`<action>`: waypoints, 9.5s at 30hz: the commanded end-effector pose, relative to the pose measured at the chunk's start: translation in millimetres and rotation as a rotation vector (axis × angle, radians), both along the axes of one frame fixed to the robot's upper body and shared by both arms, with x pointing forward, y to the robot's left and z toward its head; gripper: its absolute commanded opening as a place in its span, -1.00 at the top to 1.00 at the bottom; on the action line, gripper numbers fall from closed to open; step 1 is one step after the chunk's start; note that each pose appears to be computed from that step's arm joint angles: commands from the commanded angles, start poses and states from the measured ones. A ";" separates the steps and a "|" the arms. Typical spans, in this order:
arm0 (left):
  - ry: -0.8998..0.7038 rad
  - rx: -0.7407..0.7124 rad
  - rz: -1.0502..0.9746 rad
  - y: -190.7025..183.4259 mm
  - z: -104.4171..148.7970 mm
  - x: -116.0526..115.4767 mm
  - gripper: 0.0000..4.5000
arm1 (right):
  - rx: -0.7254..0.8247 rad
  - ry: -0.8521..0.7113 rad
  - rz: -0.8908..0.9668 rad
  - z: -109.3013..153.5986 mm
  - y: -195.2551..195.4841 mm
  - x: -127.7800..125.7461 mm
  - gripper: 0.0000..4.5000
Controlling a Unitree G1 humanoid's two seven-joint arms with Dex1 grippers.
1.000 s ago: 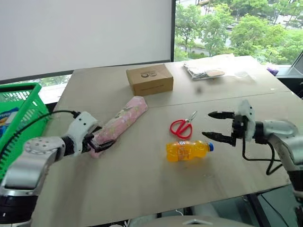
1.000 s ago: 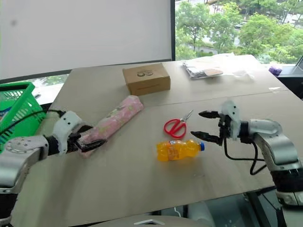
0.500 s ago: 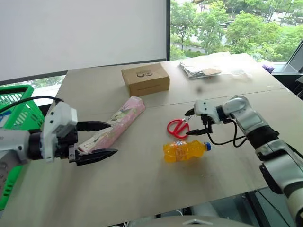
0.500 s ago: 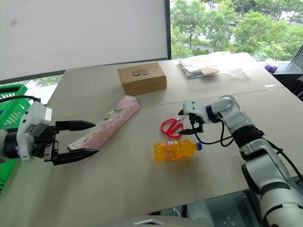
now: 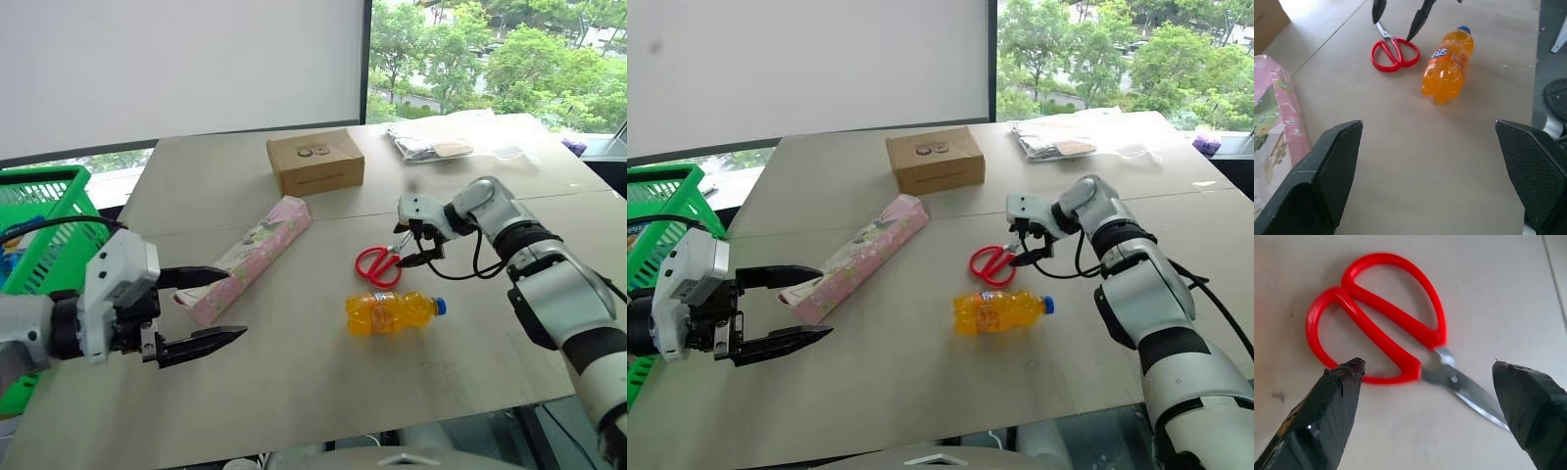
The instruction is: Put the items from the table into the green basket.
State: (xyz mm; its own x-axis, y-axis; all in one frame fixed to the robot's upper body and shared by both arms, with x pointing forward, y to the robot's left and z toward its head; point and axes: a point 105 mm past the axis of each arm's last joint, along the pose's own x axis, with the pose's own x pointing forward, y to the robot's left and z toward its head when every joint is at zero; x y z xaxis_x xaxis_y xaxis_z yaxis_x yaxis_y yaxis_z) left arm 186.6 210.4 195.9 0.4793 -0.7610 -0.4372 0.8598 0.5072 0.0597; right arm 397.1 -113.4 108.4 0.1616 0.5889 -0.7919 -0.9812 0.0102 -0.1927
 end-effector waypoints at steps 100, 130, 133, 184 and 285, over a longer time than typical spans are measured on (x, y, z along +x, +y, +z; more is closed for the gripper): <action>-0.119 -0.016 0.012 -10.8 3.7 30.8 -1.00 | -0.228 0.072 0.140 -43.3 -39.9 -26.0 -0.19; -0.183 -0.134 -0.041 -23.3 19.2 46.7 -1.00 | 0.486 -0.127 -0.563 35.0 -53.4 37.9 1.00; -0.211 -0.149 -0.036 -24.6 24.1 52.0 -1.00 | 0.537 -0.214 -0.802 41.8 -80.8 52.4 1.00; -0.070 0.032 -0.128 -14.5 0.1 30.0 -1.00 | 0.178 0.153 0.152 -18.8 -0.5 -114.2 -0.96; -0.528 -0.811 0.276 -21.6 133.6 115.9 -0.34 | 0.767 0.102 -0.109 83.8 41.3 -83.0 -1.00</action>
